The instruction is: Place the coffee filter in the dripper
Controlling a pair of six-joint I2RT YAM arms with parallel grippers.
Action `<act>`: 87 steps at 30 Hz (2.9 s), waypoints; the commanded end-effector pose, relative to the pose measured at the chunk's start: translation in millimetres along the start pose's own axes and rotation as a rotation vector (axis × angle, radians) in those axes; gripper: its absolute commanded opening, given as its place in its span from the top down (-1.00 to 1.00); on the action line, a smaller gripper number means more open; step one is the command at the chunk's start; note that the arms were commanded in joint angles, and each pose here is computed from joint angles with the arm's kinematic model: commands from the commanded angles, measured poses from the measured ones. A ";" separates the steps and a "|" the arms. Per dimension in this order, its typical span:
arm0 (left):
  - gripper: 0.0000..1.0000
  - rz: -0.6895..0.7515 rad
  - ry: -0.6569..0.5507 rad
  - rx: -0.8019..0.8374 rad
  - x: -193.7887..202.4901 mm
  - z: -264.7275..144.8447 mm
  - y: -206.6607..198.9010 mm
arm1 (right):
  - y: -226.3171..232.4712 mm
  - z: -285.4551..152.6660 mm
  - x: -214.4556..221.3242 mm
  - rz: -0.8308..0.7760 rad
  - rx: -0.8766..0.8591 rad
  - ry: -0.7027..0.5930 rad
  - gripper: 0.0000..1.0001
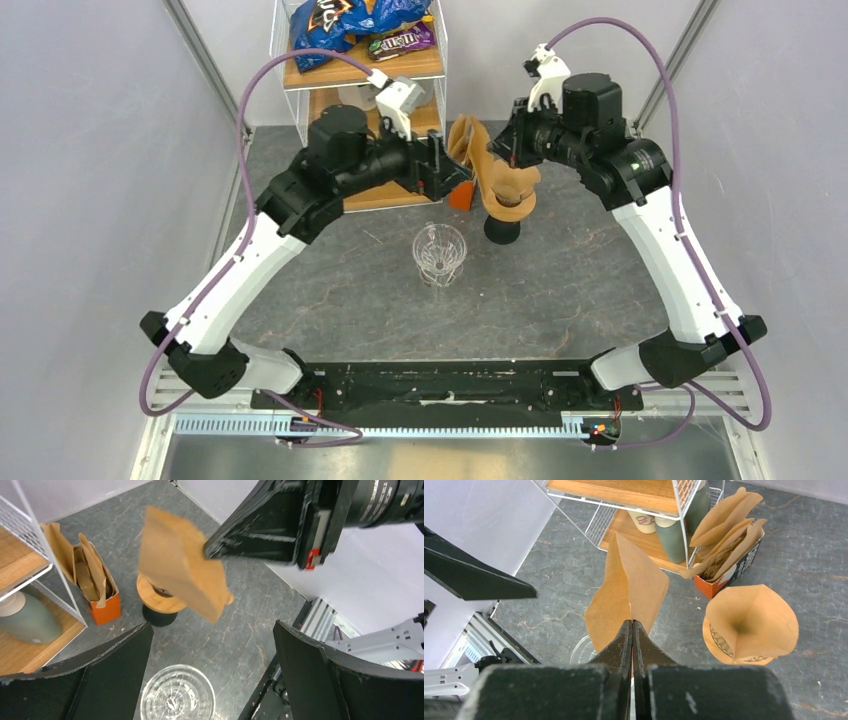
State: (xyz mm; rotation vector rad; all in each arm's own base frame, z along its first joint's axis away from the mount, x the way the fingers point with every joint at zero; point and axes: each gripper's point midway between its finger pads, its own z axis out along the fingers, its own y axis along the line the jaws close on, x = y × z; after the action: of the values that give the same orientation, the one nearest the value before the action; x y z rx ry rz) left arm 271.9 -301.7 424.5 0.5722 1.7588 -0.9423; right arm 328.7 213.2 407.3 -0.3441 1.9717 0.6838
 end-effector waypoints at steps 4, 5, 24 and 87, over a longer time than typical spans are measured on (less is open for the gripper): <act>-0.80 -0.001 -0.084 -0.205 -19.5 23.7 7.7 | 10.8 11.6 -16.0 -0.127 0.028 -0.073 1.00; -0.74 -0.006 -0.078 -0.225 -16.9 25.5 10.4 | 10.6 11.9 -17.0 -0.135 0.035 -0.077 1.00; -0.05 -0.009 -0.016 -0.398 6.3 43.2 44.8 | 24.9 18.0 -15.3 -0.189 0.020 -0.071 1.00; -0.86 0.626 -0.105 0.154 7.6 -84.0 54.0 | 99.1 -33.7 4.6 -0.005 -0.668 0.084 1.00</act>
State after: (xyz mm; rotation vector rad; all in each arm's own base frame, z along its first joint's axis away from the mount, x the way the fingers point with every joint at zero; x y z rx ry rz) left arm 306.6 -184.8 399.7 0.5607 1.6923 -0.8108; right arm 329.6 229.9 412.3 -0.5758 1.8628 0.7702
